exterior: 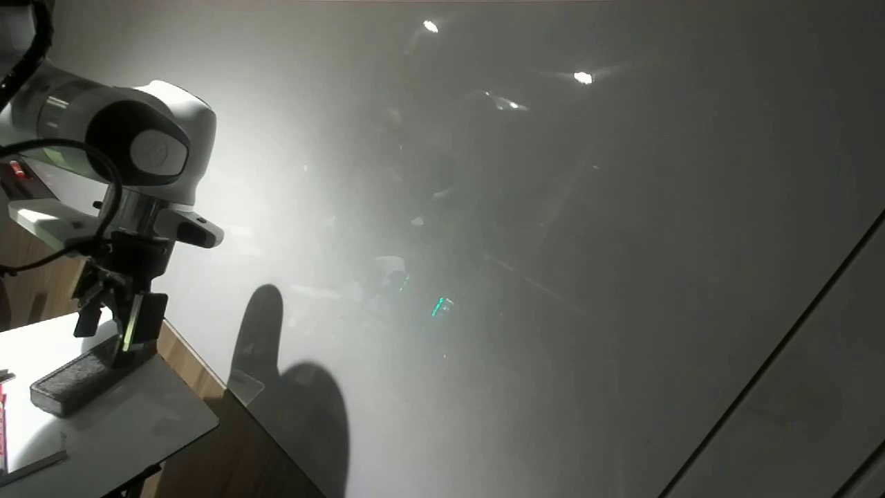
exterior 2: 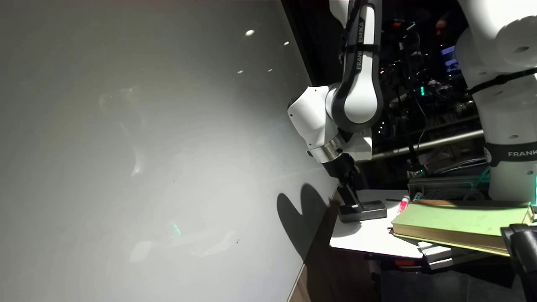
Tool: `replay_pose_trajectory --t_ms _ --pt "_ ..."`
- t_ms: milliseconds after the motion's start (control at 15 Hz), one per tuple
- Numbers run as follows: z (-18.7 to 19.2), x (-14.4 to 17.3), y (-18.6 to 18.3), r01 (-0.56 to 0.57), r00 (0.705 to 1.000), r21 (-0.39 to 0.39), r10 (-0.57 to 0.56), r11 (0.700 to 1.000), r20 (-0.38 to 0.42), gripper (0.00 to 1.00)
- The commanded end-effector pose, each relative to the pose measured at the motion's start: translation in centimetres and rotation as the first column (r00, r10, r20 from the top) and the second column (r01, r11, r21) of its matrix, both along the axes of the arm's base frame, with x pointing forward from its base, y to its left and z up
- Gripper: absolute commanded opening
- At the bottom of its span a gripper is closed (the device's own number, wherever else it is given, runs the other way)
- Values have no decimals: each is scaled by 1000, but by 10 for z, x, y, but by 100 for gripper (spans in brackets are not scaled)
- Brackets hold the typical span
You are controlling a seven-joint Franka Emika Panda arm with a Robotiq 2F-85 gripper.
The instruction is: Pick up the board eraser and erase the words on the marker board
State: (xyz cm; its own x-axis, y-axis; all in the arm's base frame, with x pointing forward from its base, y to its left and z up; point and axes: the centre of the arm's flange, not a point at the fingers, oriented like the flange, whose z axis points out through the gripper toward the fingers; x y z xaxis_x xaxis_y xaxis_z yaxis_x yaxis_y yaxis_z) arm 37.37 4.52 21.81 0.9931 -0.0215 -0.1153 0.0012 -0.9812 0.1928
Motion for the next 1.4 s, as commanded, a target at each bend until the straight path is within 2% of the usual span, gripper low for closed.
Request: replay_pose_trajectory --t_ms 0,400,667,733,1000,1067,1133,1200,1333 --pt "1 -1 -7 -8 1000 6 8 1000 25 100" --pt "11 -5 14 -78 994 26 76 997 79 100" --pt "11 3 19 -115 988 27 112 993 111 100" --pt "11 6 18 -119 986 29 115 992 119 81" --pt "10 13 17 -144 981 26 140 989 137 51" --pt "9 14 16 -153 979 24 148 988 139 52" --pt "7 15 15 -159 978 20 155 987 140 65" --pt "5 15 14 -166 977 16 162 986 138 81" --pt "1 14 14 -176 976 12 173 984 132 87"
